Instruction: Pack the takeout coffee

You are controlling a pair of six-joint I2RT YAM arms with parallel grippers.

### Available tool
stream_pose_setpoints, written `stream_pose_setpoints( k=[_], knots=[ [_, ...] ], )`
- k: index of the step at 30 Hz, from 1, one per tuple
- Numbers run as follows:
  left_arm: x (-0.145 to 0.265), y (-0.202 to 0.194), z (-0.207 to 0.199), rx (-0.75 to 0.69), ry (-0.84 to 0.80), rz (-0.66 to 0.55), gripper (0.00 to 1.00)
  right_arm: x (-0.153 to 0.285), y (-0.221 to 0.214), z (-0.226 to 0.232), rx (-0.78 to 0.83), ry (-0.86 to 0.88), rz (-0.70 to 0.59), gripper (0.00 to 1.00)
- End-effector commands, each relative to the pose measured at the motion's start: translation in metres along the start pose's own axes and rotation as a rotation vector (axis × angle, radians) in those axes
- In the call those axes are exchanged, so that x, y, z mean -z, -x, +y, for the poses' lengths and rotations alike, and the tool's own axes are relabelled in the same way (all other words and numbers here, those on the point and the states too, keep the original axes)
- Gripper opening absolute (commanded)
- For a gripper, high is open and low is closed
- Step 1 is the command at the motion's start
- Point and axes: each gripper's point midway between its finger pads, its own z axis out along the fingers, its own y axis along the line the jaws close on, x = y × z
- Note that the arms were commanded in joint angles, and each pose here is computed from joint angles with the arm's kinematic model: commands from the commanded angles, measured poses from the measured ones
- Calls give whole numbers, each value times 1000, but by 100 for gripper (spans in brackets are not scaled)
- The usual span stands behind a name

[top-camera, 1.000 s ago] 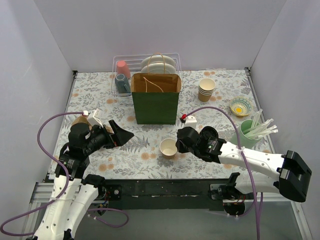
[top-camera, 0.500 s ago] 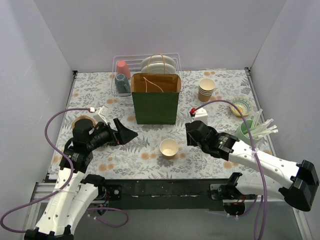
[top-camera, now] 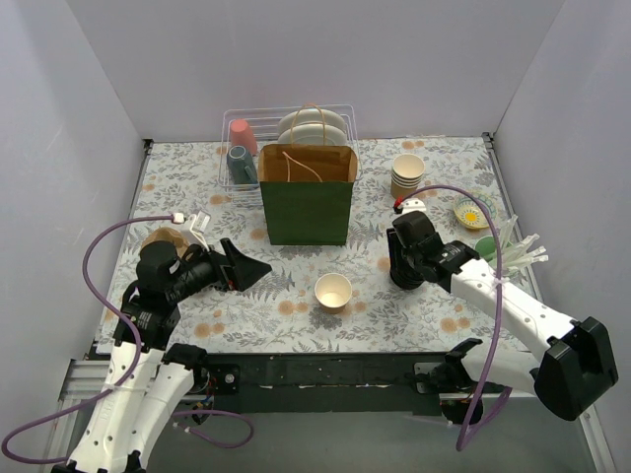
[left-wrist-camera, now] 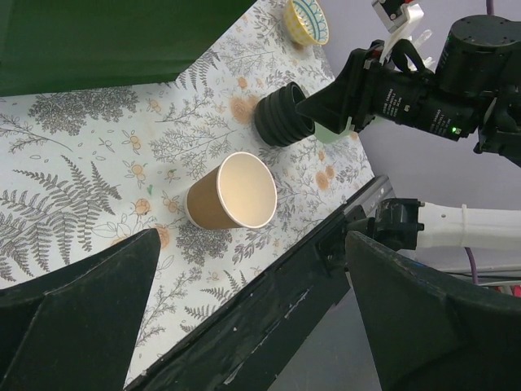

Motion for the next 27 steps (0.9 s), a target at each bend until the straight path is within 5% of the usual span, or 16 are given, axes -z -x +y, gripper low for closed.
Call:
stream_pose_setpoints(
  k=[1,10,17,27],
  knots=[
    [-1,-2,4,-10,4,0,98,-7,3,4,13,36,-6,52],
    [-1,-1,5,-7,11,-4,98,-22,-11,-2,-3,34,24,42],
    [-2,-1,6,-3,19,-8,98,-21,-10,-1,-7,50,15,24],
    [-3,4,10,7,49,-22,98,18,31,5,-36,115,-86,21]
  ],
)
